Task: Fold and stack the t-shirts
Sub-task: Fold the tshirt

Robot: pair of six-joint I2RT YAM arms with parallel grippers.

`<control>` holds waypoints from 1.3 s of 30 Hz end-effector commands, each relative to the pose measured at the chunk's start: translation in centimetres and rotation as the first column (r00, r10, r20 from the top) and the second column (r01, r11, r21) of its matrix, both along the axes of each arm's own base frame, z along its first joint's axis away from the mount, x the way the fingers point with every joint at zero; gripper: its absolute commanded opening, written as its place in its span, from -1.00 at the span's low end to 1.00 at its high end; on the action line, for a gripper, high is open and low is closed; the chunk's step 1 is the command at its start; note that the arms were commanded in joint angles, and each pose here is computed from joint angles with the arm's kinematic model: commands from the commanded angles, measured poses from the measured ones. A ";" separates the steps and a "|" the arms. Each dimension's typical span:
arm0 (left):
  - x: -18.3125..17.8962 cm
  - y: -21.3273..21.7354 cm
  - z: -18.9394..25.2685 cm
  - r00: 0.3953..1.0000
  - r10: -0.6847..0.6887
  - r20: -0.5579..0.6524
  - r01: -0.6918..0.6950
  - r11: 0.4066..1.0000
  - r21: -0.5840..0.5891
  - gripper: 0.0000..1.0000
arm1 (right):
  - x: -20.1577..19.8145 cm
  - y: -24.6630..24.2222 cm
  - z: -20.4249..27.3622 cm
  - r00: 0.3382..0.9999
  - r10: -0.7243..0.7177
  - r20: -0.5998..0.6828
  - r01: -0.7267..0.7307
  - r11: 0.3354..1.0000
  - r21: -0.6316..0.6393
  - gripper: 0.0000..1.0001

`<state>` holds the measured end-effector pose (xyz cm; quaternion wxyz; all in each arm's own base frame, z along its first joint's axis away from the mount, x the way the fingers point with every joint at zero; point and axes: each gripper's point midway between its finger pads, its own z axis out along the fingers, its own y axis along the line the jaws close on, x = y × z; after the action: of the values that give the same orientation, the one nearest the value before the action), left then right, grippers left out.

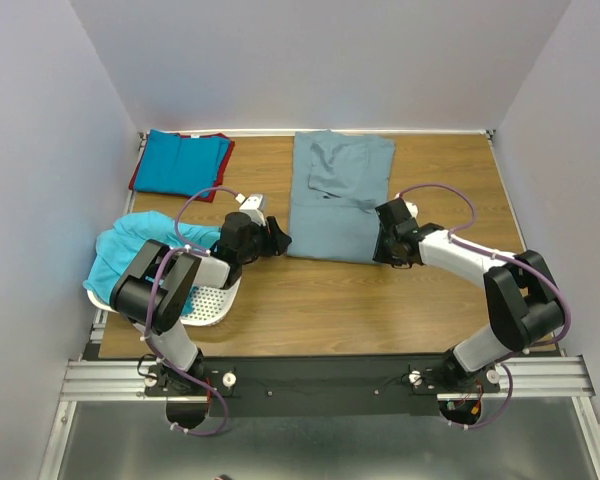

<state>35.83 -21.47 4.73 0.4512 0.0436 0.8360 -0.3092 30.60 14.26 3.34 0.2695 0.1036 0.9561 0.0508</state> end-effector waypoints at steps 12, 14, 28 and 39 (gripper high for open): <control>-1.3 -0.5 -0.9 0.999 -0.021 -0.029 0.021 0.999 0.027 0.11 | -1.9 -0.4 -2.6 0.998 -0.002 -0.063 0.002 1.000 -0.002 -0.42; -1.5 -0.4 -1.1 0.999 -0.015 -0.034 0.017 0.999 0.035 0.10 | -1.9 -0.4 -2.6 0.998 0.000 -0.062 0.000 1.000 0.000 -0.52; -2.5 -1.2 -2.4 0.996 -0.026 -0.089 0.030 0.999 0.044 -0.10 | -1.8 -0.4 -2.6 0.998 0.003 -0.058 -0.003 1.000 -0.004 -0.81; -3.9 -0.9 -4.1 0.987 0.009 -0.160 0.002 0.998 0.068 -0.17 | -1.5 -0.4 -2.5 0.999 0.003 -0.054 -0.003 1.000 -0.005 -0.82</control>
<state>33.55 -22.98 3.07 0.4129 0.0428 0.8570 -0.3054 29.62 14.11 1.77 0.2581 0.1041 0.9590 0.0536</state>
